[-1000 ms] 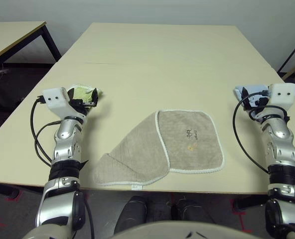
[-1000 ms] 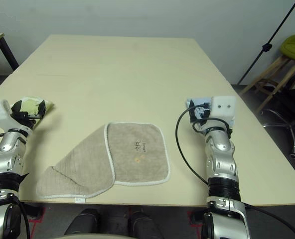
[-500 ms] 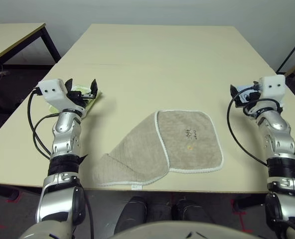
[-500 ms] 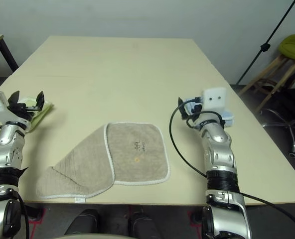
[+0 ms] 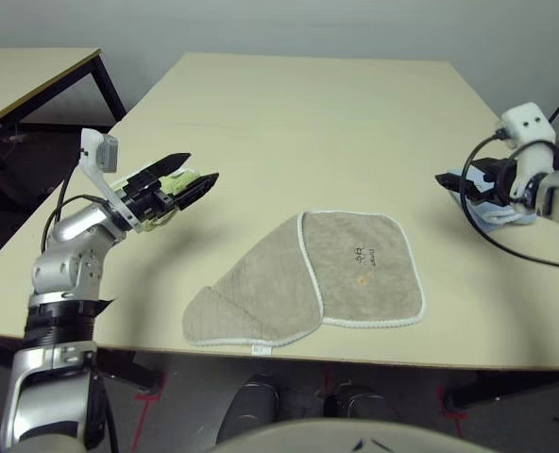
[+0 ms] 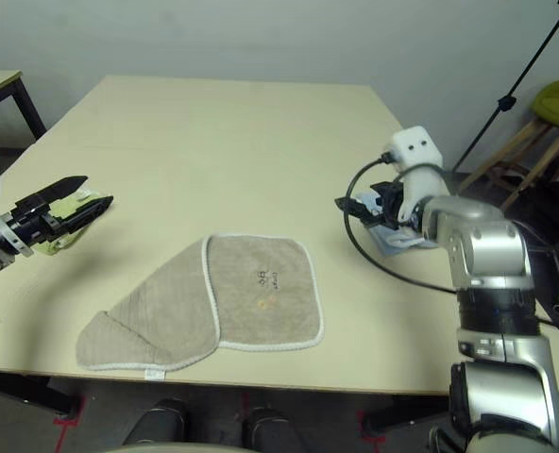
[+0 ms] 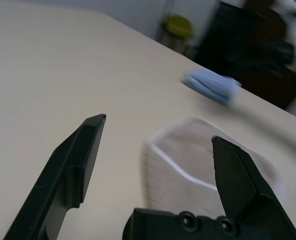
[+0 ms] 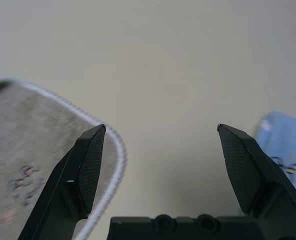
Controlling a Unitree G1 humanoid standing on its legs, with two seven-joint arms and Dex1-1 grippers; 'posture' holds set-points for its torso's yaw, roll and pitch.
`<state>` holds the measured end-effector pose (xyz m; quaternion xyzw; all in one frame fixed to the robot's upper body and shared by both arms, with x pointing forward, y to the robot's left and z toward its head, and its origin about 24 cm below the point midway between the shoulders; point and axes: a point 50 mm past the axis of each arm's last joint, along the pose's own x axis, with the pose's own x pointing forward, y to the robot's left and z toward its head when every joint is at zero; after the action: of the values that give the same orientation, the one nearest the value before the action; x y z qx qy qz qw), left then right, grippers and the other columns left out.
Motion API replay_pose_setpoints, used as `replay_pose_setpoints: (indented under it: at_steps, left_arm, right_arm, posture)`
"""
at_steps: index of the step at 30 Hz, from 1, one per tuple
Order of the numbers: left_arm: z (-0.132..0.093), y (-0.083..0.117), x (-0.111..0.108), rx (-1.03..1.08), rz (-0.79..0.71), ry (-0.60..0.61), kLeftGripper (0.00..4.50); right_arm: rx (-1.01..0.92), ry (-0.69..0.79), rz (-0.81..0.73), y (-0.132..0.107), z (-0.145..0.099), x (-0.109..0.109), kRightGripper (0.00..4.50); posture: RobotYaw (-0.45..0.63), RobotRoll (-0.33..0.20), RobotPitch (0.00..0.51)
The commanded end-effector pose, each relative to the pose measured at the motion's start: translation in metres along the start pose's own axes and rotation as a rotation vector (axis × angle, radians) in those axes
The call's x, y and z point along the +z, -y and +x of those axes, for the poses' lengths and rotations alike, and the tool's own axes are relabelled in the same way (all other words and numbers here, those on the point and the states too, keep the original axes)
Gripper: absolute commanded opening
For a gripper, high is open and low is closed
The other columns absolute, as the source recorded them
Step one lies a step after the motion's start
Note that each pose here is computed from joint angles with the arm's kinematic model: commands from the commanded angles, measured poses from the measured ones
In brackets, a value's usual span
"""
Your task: Fold the towel and set it aside.
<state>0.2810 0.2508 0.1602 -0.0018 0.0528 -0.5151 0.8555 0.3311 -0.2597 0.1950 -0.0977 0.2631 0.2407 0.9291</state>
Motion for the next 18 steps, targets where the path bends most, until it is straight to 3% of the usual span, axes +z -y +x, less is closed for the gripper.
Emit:
replay_pose_setpoints:
  at_steps: [1,9,18]
  left_arm:
    - [0.014,0.023,-0.007,-0.254,-0.081,-0.114,4.47]
    - [0.032,0.053,-0.020,-0.510,-0.139,-0.232,4.47]
    - [0.041,0.060,-0.036,-0.524,-0.140,-0.222,4.47]
  right_arm:
    - [0.047,-0.173,0.018,-0.002,0.008,-0.007,4.50]
    - [0.050,-0.347,0.017,-0.003,0.037,-0.028,4.50]
    - [0.053,-0.418,0.029,-0.012,0.068,-0.053,4.50]
  posture:
    - [0.17,0.000,0.000]
    - [0.16,0.000,0.000]
    - [0.16,0.000,0.000]
